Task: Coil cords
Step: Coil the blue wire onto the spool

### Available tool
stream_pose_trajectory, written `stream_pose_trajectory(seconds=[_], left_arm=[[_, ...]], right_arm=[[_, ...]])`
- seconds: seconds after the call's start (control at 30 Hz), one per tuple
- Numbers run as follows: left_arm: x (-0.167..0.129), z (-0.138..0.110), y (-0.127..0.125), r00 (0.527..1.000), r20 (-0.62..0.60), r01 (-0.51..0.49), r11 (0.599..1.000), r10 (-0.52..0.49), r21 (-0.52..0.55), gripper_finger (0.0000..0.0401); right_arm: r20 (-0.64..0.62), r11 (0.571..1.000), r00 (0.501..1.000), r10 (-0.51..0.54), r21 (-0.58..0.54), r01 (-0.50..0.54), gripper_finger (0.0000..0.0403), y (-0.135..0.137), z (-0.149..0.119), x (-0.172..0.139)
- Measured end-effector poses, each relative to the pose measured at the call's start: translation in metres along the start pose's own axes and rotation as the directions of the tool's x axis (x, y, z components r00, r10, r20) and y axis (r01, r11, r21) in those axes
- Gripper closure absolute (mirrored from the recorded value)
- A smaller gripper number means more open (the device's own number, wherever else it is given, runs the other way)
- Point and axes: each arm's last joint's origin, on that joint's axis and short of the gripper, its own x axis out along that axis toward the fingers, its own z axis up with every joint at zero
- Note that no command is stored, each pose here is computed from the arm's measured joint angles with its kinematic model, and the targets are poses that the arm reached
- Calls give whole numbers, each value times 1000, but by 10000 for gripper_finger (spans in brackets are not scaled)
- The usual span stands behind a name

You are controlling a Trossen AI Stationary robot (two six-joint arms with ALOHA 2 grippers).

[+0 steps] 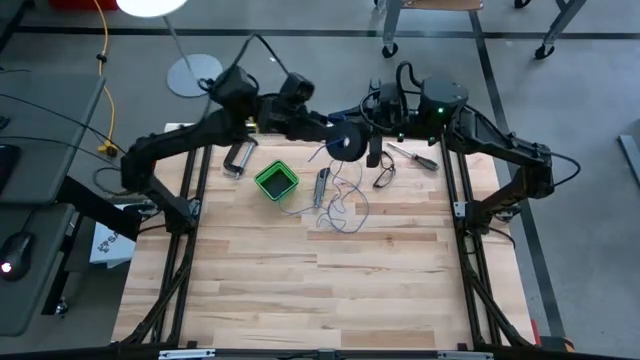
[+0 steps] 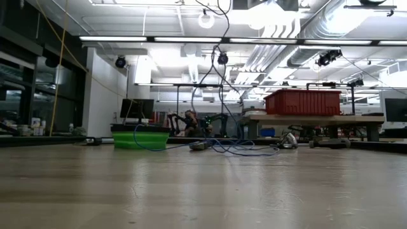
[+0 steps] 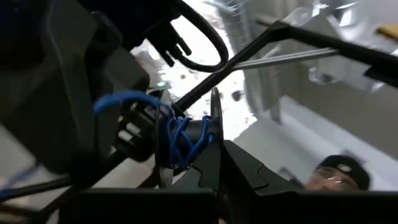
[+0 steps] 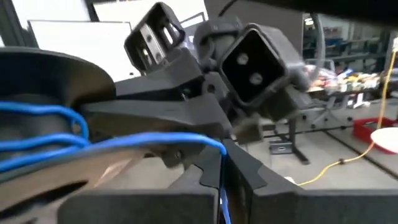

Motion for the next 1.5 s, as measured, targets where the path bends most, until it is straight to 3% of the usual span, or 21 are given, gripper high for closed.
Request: stream_pose_trajectory(seconds=[0.2,0.43,0.63,0.83,1.17,1.5], left_arm=[[4,5,10,994,65,89,995,-91,39,401],[2,8,7,984,155,59,985,-85,165,401],[-5,16,-5,955,238,111,958,-176,264,401],[-12,22,-12,921,312,130,940,-232,315,401],[-18,25,-22,916,320,134,935,-244,328,401],[-18,25,-23,909,338,115,926,-244,360,401]], right_arm=[[13,990,1000,-11,138,9,377,0,1,0],[40,980,998,-44,195,36,269,3,3,0],[31,983,998,-61,175,55,209,2,2,1],[24,985,994,-104,142,100,204,1,1,0],[-15,968,972,-234,87,235,228,-3,-4,0],[-33,971,970,-240,8,241,264,-3,-6,0]])
